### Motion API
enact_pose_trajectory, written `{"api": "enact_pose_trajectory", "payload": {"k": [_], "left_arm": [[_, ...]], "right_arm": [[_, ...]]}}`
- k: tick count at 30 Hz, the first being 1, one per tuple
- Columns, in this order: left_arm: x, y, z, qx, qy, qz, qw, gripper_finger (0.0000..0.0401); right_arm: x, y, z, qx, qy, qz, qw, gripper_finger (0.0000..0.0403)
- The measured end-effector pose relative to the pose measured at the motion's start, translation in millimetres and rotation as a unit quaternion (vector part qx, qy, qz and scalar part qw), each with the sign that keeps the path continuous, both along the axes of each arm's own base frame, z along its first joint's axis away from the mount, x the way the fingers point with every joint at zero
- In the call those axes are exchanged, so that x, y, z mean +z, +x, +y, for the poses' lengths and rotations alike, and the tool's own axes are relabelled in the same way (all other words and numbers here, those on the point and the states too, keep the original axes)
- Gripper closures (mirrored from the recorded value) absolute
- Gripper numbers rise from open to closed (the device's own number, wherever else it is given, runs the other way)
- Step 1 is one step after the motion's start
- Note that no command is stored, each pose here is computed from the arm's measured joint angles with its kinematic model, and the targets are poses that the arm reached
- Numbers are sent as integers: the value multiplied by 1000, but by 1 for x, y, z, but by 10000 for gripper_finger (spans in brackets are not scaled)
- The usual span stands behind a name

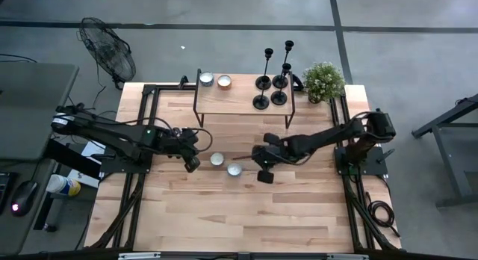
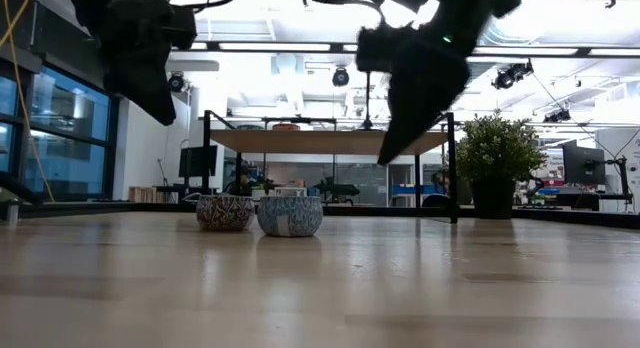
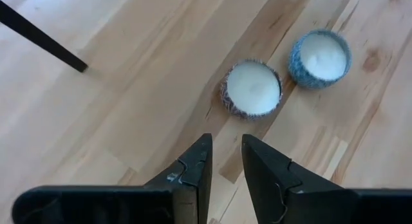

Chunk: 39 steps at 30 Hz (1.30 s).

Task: Pick & Place candle stick holders
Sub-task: Put the brown scented candle on the shelf

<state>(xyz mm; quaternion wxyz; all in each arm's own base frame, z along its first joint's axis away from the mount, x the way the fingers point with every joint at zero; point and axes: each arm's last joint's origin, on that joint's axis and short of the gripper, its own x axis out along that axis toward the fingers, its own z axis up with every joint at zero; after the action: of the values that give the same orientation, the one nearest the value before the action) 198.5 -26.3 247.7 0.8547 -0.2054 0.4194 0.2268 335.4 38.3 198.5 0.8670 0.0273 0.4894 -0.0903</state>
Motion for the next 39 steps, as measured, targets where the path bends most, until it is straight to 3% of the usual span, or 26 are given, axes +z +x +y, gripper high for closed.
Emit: {"api": "enact_pose_trajectory", "payload": {"k": [3,9,18,39], "left_arm": [[-2,2,-1,-4,-7,6,1000,320],[-2,3,-1,7,-18,-2,1000,320],[-2,5,16,58,-58,-5,997,320],[-3,5,25,84,-89,-4,992,320]], "right_arm": [[-9,-13,7,-12,38,-52,998,403],[3,-53,12,-2,66,-143,988,403],[17,-116,1,-11,75,-313,947,403],[2,-201,-17,-3,100,-451,887,403]]}}
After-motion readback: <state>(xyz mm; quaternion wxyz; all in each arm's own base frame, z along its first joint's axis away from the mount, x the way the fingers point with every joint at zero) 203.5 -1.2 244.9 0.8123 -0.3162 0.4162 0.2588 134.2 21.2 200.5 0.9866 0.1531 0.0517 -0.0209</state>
